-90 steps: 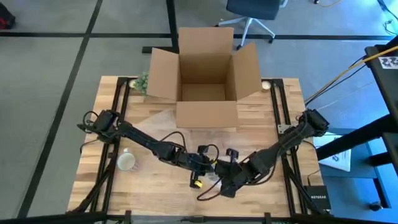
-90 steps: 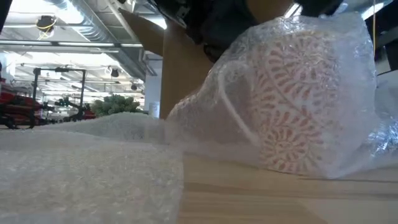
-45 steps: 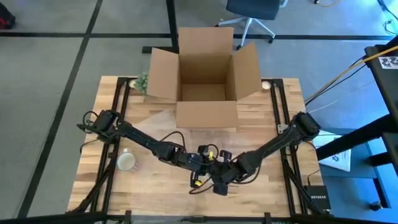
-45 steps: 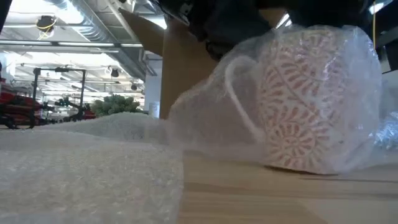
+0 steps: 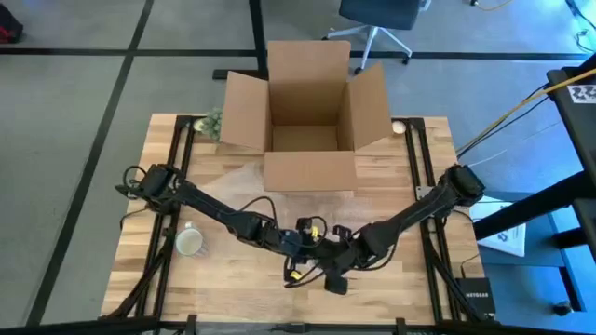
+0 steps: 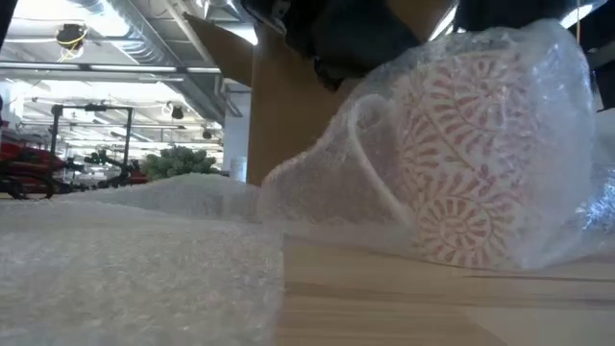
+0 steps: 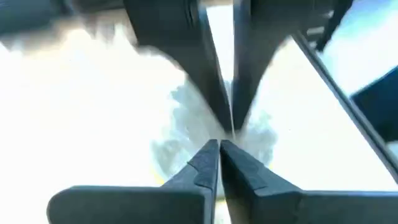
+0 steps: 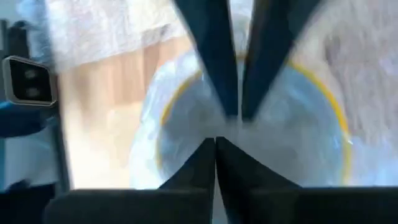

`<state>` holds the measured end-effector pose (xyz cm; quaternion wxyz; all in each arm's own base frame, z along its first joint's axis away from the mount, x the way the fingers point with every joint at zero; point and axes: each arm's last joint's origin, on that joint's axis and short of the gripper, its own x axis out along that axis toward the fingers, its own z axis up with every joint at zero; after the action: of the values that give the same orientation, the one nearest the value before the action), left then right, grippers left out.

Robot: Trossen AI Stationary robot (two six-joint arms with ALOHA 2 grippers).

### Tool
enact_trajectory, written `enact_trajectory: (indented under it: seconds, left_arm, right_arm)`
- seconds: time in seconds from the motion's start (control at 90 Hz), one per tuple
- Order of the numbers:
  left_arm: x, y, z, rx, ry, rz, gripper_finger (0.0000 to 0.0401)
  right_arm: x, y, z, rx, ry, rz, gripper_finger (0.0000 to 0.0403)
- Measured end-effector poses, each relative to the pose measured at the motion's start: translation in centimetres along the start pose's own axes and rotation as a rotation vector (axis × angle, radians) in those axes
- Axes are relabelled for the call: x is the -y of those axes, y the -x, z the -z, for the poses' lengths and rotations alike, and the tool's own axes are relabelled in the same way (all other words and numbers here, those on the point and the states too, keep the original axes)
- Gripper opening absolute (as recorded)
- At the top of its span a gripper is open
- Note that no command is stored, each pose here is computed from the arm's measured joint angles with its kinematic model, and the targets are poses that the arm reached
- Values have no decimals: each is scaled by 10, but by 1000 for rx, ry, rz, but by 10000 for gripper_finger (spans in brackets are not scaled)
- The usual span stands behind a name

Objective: Wrap mug
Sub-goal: Wrap the orange mug with the bubble wrap

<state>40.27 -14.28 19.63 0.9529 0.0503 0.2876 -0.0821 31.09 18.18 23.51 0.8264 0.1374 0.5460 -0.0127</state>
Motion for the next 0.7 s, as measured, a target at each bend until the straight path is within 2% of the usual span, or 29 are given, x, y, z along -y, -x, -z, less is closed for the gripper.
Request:
enact_trajectory:
  seconds: [0.256,0.444,0.544,0.7]
  left_arm:
    - [0,0,0,-4,-1,-4,0]
    - [0,0,0,-3,-12,-3,0]
    - [0,0,0,-3,-25,8,0]
    - [0,0,0,-3,-27,12,0]
  right_arm:
    - [4,35,13,14,-41,65,0]
    - [16,45,34,-22,-143,310,6]
    - [29,40,47,-68,-201,428,30]
    - [50,16,64,-93,-231,512,101]
